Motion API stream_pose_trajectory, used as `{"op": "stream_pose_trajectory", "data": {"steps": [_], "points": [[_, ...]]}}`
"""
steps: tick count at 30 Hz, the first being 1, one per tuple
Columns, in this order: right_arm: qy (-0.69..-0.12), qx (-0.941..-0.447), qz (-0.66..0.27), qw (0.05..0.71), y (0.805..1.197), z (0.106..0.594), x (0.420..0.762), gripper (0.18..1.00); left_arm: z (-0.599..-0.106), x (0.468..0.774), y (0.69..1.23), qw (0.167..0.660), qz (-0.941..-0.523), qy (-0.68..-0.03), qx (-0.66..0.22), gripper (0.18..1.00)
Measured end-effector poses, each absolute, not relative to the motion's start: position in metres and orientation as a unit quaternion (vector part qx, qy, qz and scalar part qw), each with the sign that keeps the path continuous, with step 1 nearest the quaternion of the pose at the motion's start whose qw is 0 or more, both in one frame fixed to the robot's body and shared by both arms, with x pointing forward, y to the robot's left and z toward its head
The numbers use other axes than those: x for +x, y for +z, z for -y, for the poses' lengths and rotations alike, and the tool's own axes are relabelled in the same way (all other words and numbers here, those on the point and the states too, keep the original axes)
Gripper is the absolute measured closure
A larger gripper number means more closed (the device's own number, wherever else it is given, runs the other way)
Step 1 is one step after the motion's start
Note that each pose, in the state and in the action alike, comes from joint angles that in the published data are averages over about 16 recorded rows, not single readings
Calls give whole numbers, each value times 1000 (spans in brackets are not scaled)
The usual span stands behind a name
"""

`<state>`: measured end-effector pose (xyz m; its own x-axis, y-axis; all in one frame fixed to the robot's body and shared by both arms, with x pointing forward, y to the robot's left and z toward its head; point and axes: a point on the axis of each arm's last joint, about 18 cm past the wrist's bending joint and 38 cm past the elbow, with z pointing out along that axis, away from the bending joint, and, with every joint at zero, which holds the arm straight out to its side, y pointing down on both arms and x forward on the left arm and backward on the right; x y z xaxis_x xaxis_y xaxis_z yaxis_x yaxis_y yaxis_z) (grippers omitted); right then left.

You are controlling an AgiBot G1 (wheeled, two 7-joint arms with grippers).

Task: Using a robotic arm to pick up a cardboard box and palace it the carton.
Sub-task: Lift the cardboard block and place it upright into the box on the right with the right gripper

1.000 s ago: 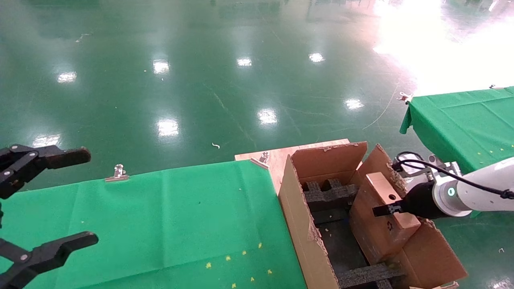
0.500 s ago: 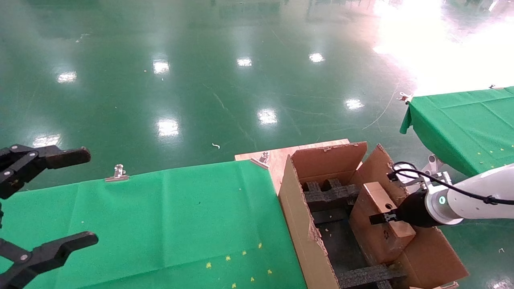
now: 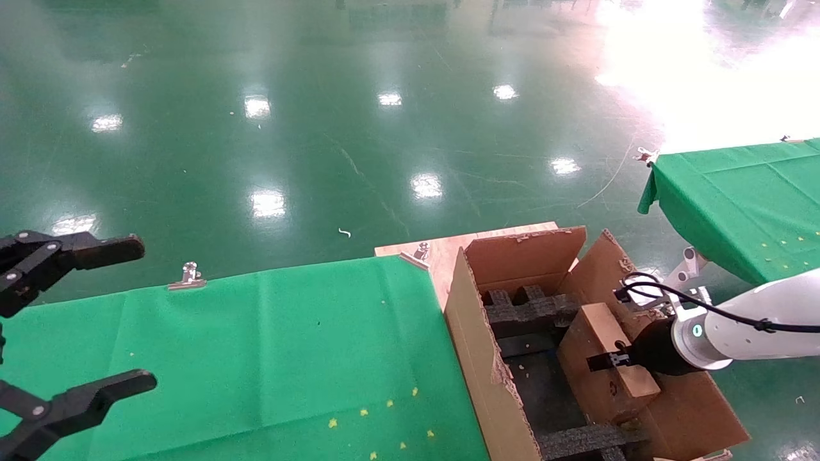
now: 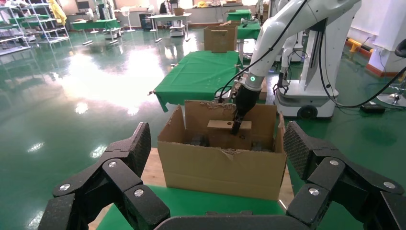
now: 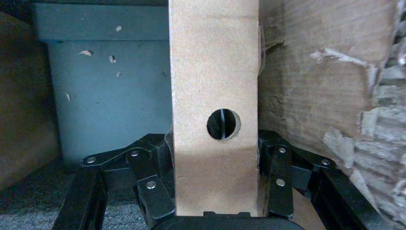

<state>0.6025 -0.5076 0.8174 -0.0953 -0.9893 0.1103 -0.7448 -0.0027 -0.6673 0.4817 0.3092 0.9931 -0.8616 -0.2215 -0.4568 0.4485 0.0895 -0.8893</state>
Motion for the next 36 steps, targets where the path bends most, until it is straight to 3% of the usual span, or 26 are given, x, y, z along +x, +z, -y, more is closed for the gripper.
{"op": "stream_pose_trajectory", "data": {"steps": [23, 36], "points": [[-289, -643, -680, 200, 811, 504, 608, 806, -309, 482, 993, 250, -694, -670, 81, 184], [-306, -645, -668, 213, 832, 503, 614, 633, -309, 482, 993, 250, -694, -670, 81, 184]]}}
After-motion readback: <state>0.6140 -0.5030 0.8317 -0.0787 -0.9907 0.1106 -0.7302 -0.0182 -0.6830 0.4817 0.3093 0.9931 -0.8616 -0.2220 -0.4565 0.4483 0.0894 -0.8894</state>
